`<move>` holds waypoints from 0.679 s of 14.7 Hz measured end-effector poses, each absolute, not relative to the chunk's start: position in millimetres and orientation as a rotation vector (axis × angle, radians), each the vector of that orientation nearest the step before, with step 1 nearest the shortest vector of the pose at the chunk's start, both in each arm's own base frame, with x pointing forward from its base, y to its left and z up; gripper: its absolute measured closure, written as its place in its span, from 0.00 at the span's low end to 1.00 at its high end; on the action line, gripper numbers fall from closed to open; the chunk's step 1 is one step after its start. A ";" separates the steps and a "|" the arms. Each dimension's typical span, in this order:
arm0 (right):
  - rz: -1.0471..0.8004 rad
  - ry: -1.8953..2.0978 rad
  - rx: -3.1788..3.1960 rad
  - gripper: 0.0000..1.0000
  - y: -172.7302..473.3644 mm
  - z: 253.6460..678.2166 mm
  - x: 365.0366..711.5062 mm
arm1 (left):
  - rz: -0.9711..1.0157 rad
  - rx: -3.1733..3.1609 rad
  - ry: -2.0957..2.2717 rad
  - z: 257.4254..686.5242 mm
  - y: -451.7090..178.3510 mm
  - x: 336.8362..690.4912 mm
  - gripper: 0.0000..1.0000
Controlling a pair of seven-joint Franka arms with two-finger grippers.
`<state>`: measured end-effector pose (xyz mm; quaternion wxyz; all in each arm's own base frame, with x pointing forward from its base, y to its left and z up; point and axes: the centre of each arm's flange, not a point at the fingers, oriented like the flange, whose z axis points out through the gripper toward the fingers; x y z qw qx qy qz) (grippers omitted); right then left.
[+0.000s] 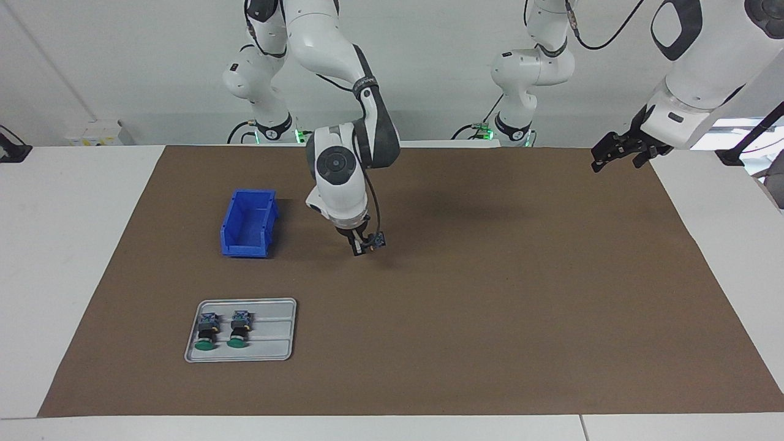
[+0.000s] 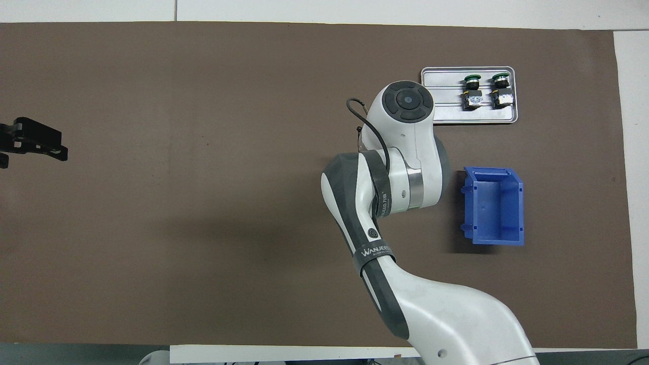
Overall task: Place and press button with both arms
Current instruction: 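Lower the green button onto the table and open the right gripper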
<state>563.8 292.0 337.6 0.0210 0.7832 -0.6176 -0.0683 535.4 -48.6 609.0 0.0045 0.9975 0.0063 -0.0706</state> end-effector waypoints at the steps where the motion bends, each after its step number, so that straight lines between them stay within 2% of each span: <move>1: -0.218 -1.924 2.430 0.60 295.1 335.4 563.3 | -0.221 3.125 0.020 609.0 -48.6 535.4 0.00; 10: -0.202 -1.938 2.435 0.60 333.9 341.1 541.8 | -0.221 3.125 0.021 608.9 -48.6 535.4 0.00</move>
